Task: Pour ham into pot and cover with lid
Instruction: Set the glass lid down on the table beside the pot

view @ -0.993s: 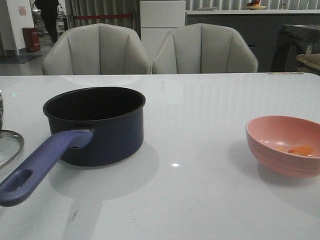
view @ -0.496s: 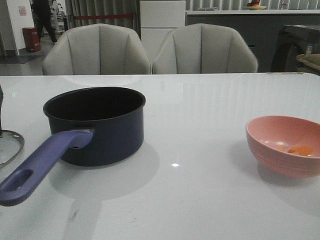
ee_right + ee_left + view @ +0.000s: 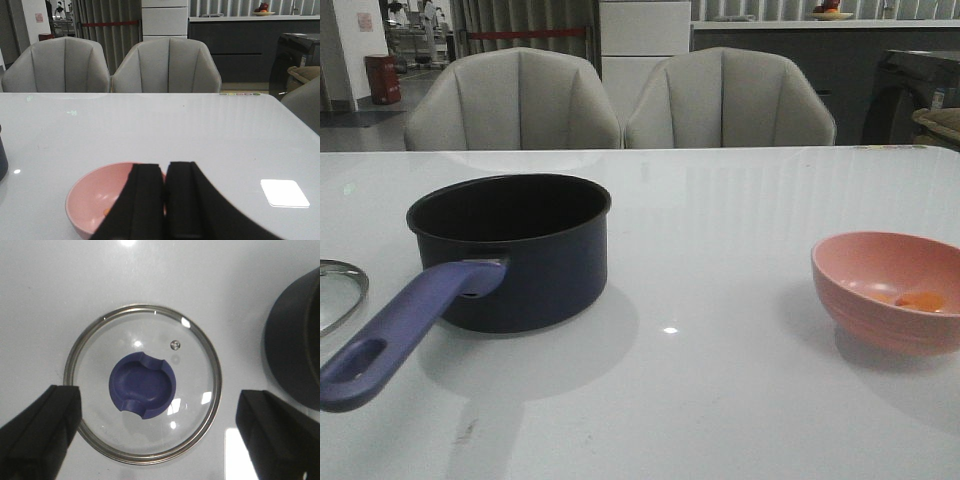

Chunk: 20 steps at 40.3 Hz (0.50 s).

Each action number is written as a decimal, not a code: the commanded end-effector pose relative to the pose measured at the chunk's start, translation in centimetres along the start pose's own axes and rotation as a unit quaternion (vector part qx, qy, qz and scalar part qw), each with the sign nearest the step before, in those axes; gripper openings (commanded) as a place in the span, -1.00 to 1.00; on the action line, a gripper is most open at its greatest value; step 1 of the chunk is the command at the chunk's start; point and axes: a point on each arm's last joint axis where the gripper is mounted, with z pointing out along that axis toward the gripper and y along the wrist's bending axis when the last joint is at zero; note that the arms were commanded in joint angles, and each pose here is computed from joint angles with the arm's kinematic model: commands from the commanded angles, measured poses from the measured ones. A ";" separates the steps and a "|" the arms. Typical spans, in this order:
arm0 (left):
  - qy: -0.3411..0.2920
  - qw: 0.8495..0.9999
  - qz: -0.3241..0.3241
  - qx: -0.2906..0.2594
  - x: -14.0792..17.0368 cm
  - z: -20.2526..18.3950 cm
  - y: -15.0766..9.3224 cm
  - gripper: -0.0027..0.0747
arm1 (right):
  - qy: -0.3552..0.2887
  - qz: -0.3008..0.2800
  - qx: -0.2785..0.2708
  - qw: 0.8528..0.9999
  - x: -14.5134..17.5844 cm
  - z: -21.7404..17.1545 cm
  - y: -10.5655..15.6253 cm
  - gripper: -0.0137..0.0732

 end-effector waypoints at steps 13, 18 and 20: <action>-0.253 0.961 0.101 0.044 5.1 -13.0 -5.2 0.75 | -0.044 -0.006 0.000 0.999 -0.5 -0.1 0.0 -0.32; -0.310 0.940 0.135 0.045 7.6 -16.1 -5.4 0.75 | -0.044 -0.006 0.000 0.999 -0.5 -0.1 0.0 -0.32; -0.343 0.927 0.142 0.049 8.7 -17.6 -5.4 0.75 | -0.044 -0.006 0.000 0.999 -0.5 -0.1 0.0 -0.32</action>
